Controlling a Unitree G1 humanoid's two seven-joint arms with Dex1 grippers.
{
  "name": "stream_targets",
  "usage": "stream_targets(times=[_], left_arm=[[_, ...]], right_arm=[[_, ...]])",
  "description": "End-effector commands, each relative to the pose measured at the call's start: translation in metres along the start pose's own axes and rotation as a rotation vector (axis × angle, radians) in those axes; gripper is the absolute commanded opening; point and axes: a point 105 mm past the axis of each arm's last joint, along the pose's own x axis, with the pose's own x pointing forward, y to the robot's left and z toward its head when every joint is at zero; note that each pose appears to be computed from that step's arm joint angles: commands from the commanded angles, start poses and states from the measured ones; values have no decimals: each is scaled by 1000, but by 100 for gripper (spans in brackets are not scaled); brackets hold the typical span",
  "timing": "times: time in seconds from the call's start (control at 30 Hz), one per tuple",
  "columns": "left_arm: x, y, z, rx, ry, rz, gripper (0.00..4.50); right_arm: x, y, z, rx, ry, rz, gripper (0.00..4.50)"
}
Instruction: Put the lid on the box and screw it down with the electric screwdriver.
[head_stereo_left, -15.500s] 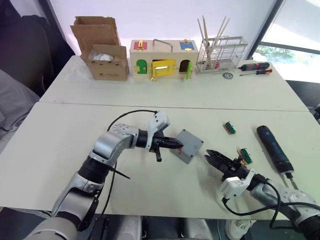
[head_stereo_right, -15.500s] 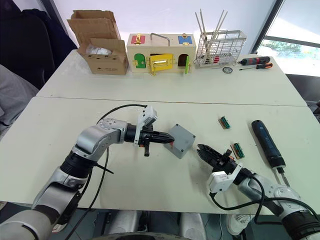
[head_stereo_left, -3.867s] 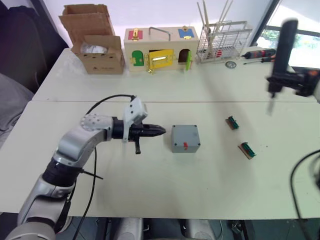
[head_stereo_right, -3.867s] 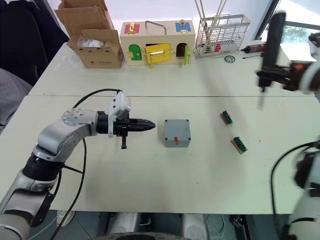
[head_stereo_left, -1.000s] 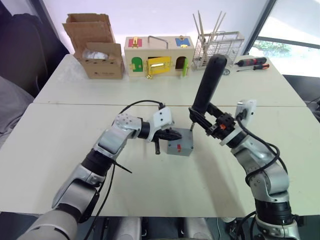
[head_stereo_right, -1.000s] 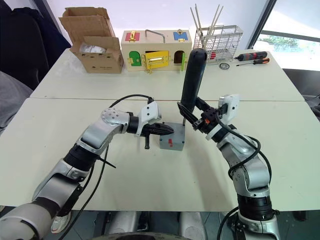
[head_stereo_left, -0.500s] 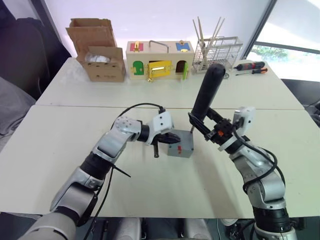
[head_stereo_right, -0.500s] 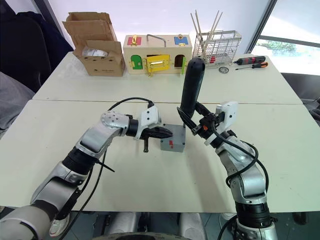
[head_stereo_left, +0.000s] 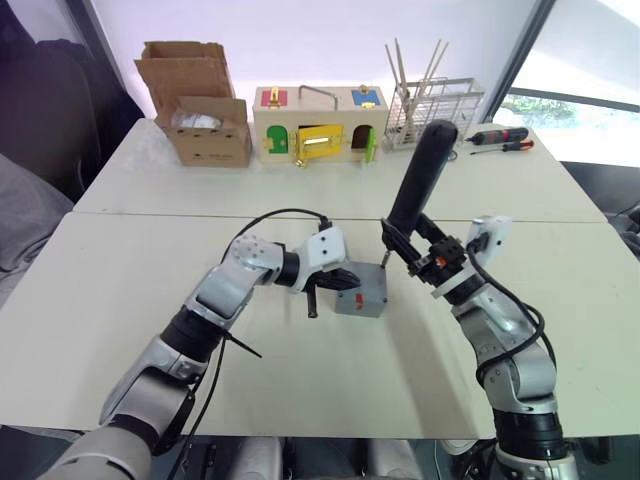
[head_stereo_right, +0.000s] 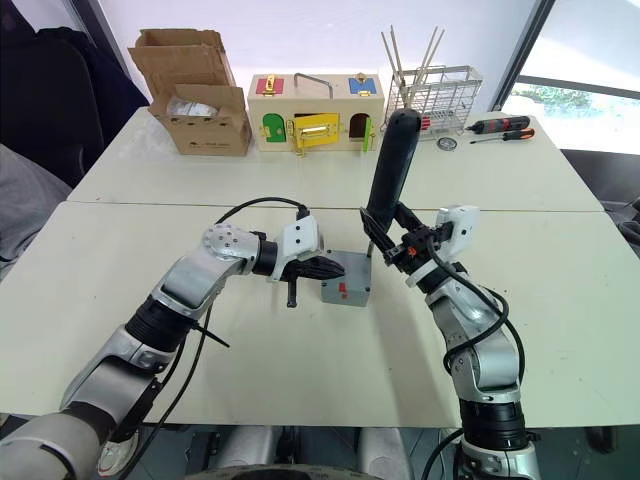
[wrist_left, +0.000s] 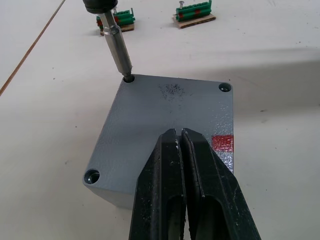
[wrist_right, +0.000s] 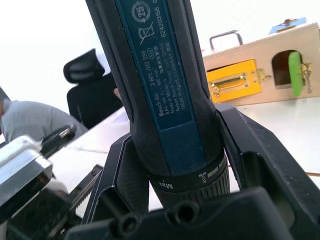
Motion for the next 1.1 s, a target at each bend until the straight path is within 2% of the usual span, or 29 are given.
stream_targets(times=[0.03,0.3,0.8,1.1], left_arm=[[10,-17,-45,-92,155,-52,10],[11,-17,-45,-93,153,-52,10],[11,-19,-46,-101,153,-46,10],[12,-21,-46,-103,152,-47,10]], right_arm=[[-5,1,-19,28,71,-5,181],[-6,9,-29,-28,115,31,181],[-12,7,-44,33,141,-7,181],[-13,18,-55,-6,183,40,181]])
